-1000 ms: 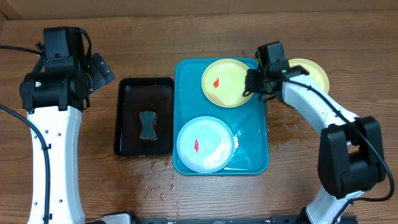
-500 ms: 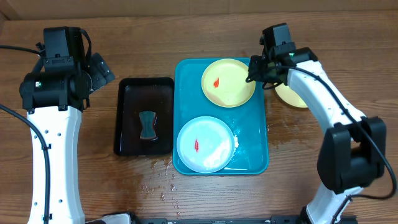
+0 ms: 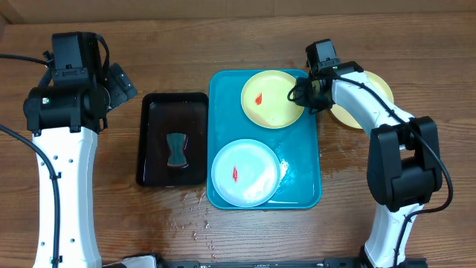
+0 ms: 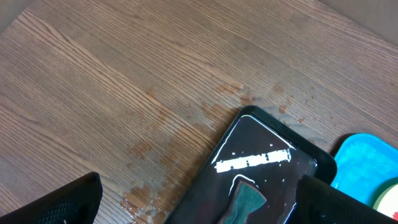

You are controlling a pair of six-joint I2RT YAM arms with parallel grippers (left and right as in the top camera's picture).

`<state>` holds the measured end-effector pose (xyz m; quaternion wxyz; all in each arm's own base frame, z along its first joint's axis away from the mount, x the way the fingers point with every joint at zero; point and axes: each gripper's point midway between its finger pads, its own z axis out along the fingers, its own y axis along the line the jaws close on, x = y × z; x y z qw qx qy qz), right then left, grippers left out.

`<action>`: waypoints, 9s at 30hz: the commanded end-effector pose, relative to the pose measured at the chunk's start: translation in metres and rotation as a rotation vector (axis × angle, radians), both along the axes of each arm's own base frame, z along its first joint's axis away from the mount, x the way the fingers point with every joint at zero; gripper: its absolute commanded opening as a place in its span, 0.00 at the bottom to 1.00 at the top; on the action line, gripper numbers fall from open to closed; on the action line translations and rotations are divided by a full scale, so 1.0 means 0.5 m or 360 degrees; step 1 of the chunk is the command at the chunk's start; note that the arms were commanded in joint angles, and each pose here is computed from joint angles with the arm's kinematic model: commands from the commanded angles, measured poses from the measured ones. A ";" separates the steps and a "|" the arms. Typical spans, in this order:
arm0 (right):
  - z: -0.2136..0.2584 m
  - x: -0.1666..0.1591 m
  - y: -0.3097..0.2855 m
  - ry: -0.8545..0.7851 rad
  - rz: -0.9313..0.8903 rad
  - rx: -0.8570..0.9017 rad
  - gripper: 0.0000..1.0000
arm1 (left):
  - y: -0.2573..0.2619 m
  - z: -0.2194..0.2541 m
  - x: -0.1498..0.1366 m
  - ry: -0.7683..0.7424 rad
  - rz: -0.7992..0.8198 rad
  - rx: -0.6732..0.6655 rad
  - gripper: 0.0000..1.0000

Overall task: Clean dirty plates on tray and stack at the side
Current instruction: 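Grip the rim of the moved yellow plate with the right gripper, then lower the left gripper into the black tray and grasp the sponge, then lift the sponge with the left gripper over the held yellow plate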

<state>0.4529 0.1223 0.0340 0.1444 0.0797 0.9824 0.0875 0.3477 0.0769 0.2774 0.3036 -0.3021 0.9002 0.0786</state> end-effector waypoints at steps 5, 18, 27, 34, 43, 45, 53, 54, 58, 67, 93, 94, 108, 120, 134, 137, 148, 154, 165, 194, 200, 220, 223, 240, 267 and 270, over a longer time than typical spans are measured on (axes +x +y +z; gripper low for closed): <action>-0.015 0.008 -0.021 -0.0031 -0.0046 -0.0084 0.19 | 0.000 0.003 0.003 -0.0017 0.0026 -0.0017 1.00; -0.033 -0.005 -0.023 -0.0007 -0.0043 -0.0089 0.13 | -0.001 0.003 0.003 -0.0017 0.0025 -0.0017 1.00; -0.022 0.003 0.028 -0.0066 0.0216 0.0068 0.04 | -0.001 0.003 0.003 -0.0017 0.0025 -0.0017 1.00; -0.015 0.014 0.042 -0.0131 0.0322 0.0059 0.04 | -0.001 0.003 0.003 -0.0017 0.0025 -0.0017 1.00; -0.019 0.004 0.041 -0.0074 0.0213 0.0091 0.29 | -0.001 0.003 0.003 -0.0017 0.0025 -0.0017 1.00; -0.020 0.002 0.040 -0.0069 0.0212 0.0090 0.27 | -0.001 0.003 0.003 -0.0017 0.0024 -0.0016 1.00; -0.020 0.003 0.038 -0.0065 0.0176 0.0091 0.14 | -0.001 0.003 0.003 -0.0017 0.0023 -0.0017 1.00; -0.020 0.003 0.038 -0.0065 0.0176 0.0091 0.14 | -0.001 0.007 0.009 -0.0042 0.0029 -0.0019 1.00; -0.020 0.003 0.038 -0.0065 0.0176 0.0092 0.15 | 0.000 0.020 0.027 -0.0118 0.0027 -0.0014 1.00; -0.020 -0.006 0.050 -0.0035 0.0197 0.0147 0.55 | -0.134 -0.042 -0.012 0.0114 -0.0389 -0.0483 1.00; -0.014 -0.004 0.067 -0.0044 0.0217 0.0221 0.61 | -0.237 -0.403 -0.087 0.0976 -0.0761 -0.0630 0.49; -0.014 -0.004 0.067 -0.0042 0.0211 0.0222 0.52 | -0.237 -0.405 -0.082 0.0965 -0.0762 -0.0627 0.50; -0.029 -0.007 0.045 -0.0003 0.0000 0.0186 0.20 | -0.202 -0.397 -0.057 0.0920 -0.0718 -0.0453 0.42; -0.029 -0.006 0.045 -0.0006 -0.0001 0.0188 0.15 | -0.235 -0.465 -0.066 0.0897 -0.0737 -0.0385 0.41; -0.029 -0.006 0.045 -0.0005 0.0000 0.0188 0.14 | -0.214 -0.477 -0.065 0.0900 -0.0674 -0.0285 0.37; -0.029 -0.006 0.046 -0.0005 -0.0001 0.0189 0.14 | -0.214 -0.488 -0.066 0.0891 -0.0676 -0.0284 0.35; -0.029 -0.006 0.046 -0.0006 0.0000 0.0188 0.14 | -0.211 -0.508 -0.060 0.0853 -0.0727 -0.0241 0.32; -0.029 -0.006 0.046 -0.0005 -0.0001 0.0189 0.14 | -0.207 -0.521 -0.065 0.0851 -0.0722 -0.0226 0.25; -0.029 -0.006 0.046 -0.0005 -0.0005 0.0189 0.15 | -0.208 -0.523 -0.064 0.0844 -0.0724 -0.0229 0.24; -0.029 -0.005 0.045 0.0022 -0.0139 0.0232 0.13 | -0.195 -0.186 0.065 0.0137 -0.0811 0.0049 0.04; -0.030 0.000 0.038 0.0005 -0.0180 0.0207 0.08 | -0.198 -0.113 0.091 0.0022 -0.0833 0.0083 0.04; -0.042 -0.034 0.072 0.0100 -0.0158 0.0266 0.04 | -0.237 -0.150 0.107 0.0381 -0.1021 -0.0063 0.04; -0.043 -0.035 0.072 0.0102 -0.0146 0.0261 0.04 | -0.245 -0.188 0.111 0.0464 -0.1041 -0.0085 0.04; -0.035 -0.027 0.089 0.0043 0.0021 0.0292 0.04 | -0.452 -0.199 0.179 0.0185 -0.1162 -0.0172 0.04; -0.041 -0.034 0.089 0.0074 -0.0029 0.0313 0.04 | -0.588 -0.442 0.254 0.0275 -0.1227 -0.0230 0.04; -0.041 -0.034 0.089 0.0075 -0.0029 0.0313 0.04 | -0.579 -0.464 0.255 0.0309 -0.1201 -0.0239 0.04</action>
